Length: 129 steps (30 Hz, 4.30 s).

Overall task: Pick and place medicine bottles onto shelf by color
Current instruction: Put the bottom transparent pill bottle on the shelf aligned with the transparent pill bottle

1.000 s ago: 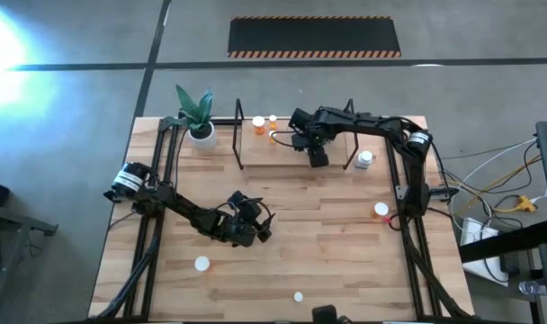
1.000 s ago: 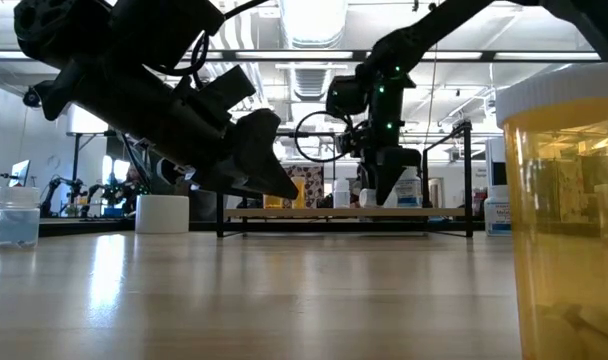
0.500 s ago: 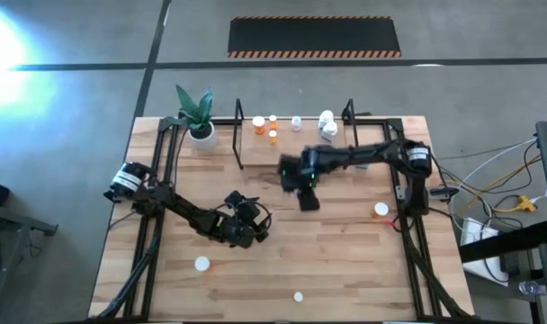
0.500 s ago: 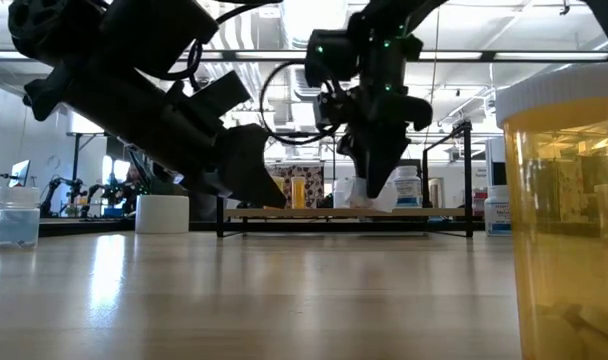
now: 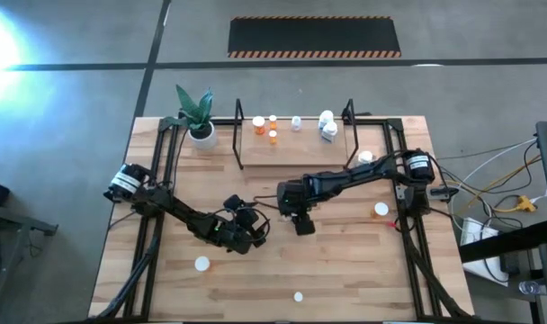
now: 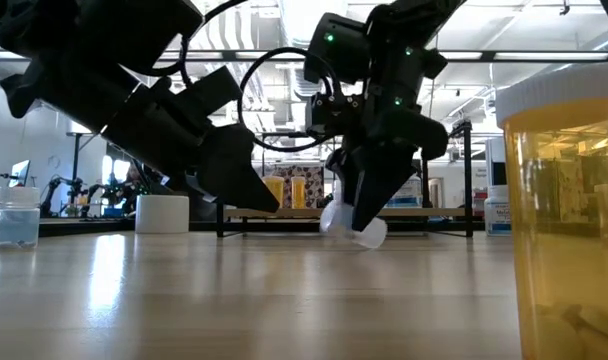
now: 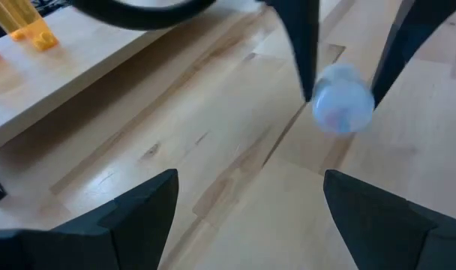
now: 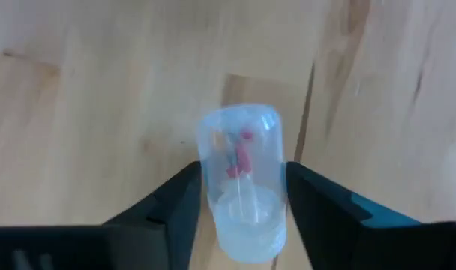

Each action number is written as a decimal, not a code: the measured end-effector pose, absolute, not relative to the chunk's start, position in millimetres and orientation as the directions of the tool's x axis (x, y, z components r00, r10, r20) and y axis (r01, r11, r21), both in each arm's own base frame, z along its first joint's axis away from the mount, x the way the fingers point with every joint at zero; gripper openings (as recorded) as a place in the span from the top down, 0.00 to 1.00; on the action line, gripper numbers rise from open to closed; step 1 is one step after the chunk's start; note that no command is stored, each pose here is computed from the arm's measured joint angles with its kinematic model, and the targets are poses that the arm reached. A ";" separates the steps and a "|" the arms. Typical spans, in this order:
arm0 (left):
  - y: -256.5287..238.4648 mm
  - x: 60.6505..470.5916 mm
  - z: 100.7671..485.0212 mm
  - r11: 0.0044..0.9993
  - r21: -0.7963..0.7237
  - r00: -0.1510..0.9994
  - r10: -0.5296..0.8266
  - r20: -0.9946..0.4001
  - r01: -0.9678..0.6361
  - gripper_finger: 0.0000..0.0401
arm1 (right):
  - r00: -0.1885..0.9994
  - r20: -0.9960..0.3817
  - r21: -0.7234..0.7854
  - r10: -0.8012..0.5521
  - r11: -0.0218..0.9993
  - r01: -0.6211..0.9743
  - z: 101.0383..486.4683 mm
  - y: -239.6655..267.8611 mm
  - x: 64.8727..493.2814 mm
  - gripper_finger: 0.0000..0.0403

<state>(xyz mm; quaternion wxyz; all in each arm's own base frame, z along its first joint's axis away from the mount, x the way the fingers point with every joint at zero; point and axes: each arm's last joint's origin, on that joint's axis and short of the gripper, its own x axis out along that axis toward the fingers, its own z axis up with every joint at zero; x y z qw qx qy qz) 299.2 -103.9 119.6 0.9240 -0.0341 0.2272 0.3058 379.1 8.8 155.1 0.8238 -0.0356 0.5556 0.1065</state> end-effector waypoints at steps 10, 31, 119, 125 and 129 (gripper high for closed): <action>-104.5 300.1 120.5 0.819 0.085 0.717 0.543 -0.437 -0.568 0.21 | 0.424 -0.895 0.012 0.139 0.958 -0.287 166.4 6.4 360.9 0.34; -76.8 324.2 98.0 0.919 0.099 0.800 0.383 -0.462 -0.383 0.21 | 0.820 -0.549 0.044 0.163 0.985 -0.166 82.8 7.2 298.6 0.50; -71.2 356.4 81.9 0.917 0.103 0.795 0.387 -0.468 -0.386 0.31 | 0.569 -0.816 -0.328 -0.101 0.891 -0.313 193.0 -4.7 310.3 0.52; -69.6 339.5 91.6 0.895 0.131 0.702 0.419 -0.576 -0.426 0.31 | 0.434 -0.894 -0.343 -0.111 0.793 -0.504 179.5 -15.0 351.2 0.44; -70.2 325.4 90.0 0.880 0.118 0.674 0.434 -0.598 -0.461 0.31 | 0.347 -0.930 -0.316 -0.120 0.743 -0.591 167.5 -18.9 375.8 0.44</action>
